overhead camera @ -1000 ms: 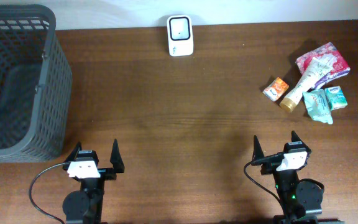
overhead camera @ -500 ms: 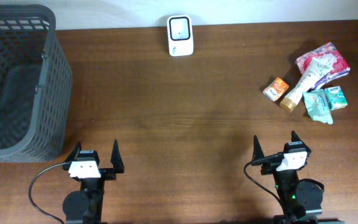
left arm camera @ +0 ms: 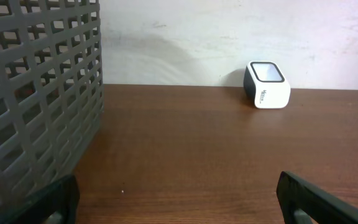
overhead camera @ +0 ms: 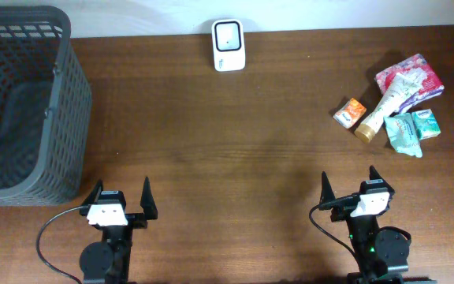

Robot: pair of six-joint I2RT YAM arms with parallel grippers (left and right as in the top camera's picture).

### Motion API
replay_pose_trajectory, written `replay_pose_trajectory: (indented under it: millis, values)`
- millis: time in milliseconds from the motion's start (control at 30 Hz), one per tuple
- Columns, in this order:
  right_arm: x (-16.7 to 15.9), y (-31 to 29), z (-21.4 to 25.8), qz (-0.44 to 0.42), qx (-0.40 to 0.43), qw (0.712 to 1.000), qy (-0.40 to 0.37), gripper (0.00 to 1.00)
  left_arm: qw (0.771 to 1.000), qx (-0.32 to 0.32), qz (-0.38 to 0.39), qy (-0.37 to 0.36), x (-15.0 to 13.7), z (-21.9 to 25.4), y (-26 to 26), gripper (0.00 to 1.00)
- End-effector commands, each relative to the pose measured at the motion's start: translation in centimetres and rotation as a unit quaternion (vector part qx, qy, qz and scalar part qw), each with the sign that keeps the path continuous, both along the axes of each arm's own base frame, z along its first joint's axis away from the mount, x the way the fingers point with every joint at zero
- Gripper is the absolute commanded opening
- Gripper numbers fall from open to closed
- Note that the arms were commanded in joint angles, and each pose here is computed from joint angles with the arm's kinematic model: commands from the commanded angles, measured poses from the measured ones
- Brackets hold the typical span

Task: Scan the item barcode

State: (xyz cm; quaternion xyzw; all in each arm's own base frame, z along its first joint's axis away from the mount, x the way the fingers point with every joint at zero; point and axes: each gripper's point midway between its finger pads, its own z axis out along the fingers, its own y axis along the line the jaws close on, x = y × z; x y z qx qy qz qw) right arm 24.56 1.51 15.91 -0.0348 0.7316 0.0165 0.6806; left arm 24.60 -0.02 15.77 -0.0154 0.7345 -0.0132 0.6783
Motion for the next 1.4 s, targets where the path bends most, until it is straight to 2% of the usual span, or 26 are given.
replay_pose_trajectory:
  millis: [0, 1367]
  values:
    - [0.00, -0.09, -0.30, -0.002, 0.004, 1.000, 0.002, 0.99, 1.000, 0.004, -0.007, 0.000, -0.02, -0.16, -0.28, 0.99]
    - [0.00, -0.15, -0.31, -0.005, 0.017, 1.000, 0.003, 0.99, 1.000, 0.004, -0.007, 0.000, -0.02, -0.16, -0.28, 0.99]
